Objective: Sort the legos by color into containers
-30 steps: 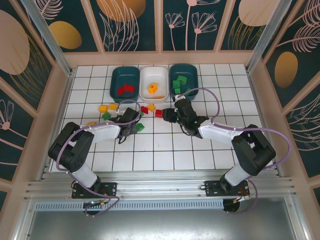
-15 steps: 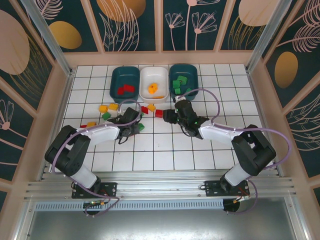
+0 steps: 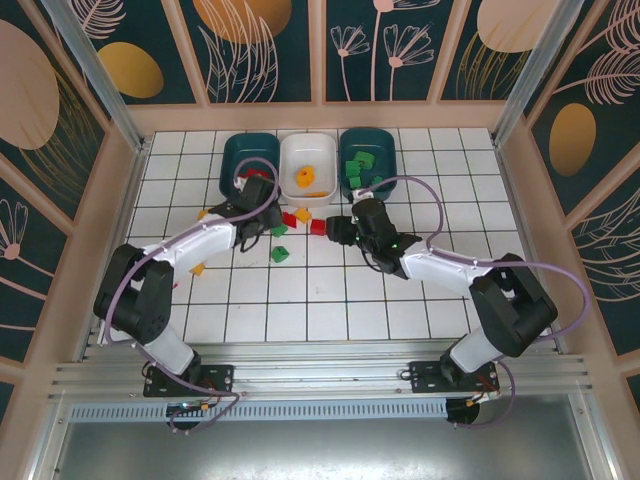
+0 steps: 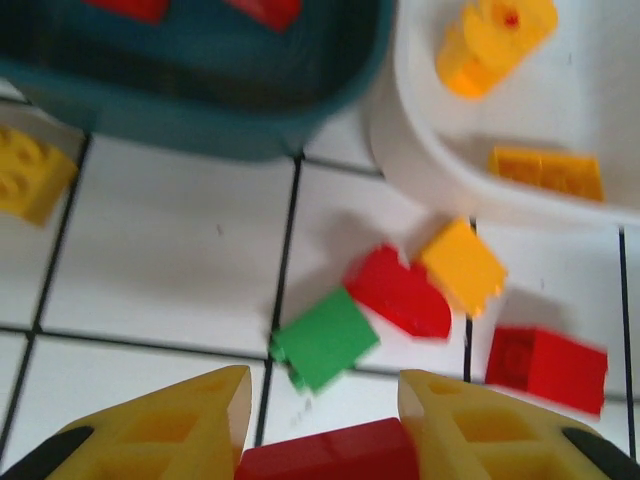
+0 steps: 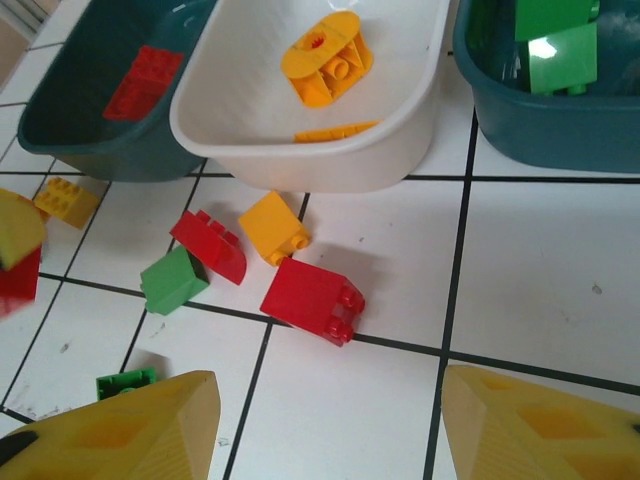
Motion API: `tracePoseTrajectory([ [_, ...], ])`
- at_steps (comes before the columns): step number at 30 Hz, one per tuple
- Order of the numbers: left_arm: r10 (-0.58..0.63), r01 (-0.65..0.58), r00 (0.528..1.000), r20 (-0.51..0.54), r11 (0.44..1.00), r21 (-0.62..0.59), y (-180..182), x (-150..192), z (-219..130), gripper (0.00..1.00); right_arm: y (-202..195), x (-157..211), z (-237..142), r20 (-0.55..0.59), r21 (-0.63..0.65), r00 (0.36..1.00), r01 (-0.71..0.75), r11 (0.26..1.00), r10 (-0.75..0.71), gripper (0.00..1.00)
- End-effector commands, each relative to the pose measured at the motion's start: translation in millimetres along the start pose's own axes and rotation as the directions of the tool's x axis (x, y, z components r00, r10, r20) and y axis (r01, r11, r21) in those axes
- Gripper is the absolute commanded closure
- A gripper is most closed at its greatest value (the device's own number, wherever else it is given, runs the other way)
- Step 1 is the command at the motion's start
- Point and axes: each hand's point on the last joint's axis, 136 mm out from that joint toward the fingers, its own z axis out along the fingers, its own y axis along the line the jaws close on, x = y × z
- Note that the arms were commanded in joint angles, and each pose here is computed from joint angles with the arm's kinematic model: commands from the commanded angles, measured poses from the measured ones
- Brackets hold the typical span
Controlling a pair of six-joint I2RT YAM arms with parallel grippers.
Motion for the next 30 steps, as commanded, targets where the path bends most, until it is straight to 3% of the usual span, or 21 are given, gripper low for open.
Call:
tracePoseTrajectory([
  [1,0.005,-0.005,1.000,-0.009,0.999,-0.040,12.7,-22.8,16.3,0.61,3.2,-11.6,-5.3,0.031,-0.020,0.999,-0.006,1.000,0.007,0.39],
  [10,-0.046,0.048,0.999,0.018,0.994,-0.101,33.1,-92.3,61.4,0.61,31.7,-1.6,34.2,-0.054,-0.039,0.987,0.147,0.988,-0.149,0.37],
  [17,-0.078,0.078,0.997,0.004,0.993,-0.089,39.6,-122.6,88.5,0.57,96.5,32.4,61.1,-0.146,-0.136,0.958,0.229,0.964,-0.248,0.36],
  [24,-0.111,0.112,0.993,0.032,0.992,-0.055,42.2,-147.1,79.6,0.25,129.4,68.1,67.7,-0.207,-0.193,0.925,0.281,0.940,-0.319,0.30],
  [27,-0.128,0.128,0.989,0.069,0.992,0.010,34.7,-156.3,56.1,0.24,134.4,80.0,69.2,-0.230,-0.206,0.913,0.293,0.934,-0.338,0.29],
  [30,-0.173,0.163,0.981,0.092,0.981,0.104,30.2,-142.0,28.3,0.21,137.5,93.3,73.3,-0.257,-0.222,0.897,0.309,0.925,-0.361,0.28],
])
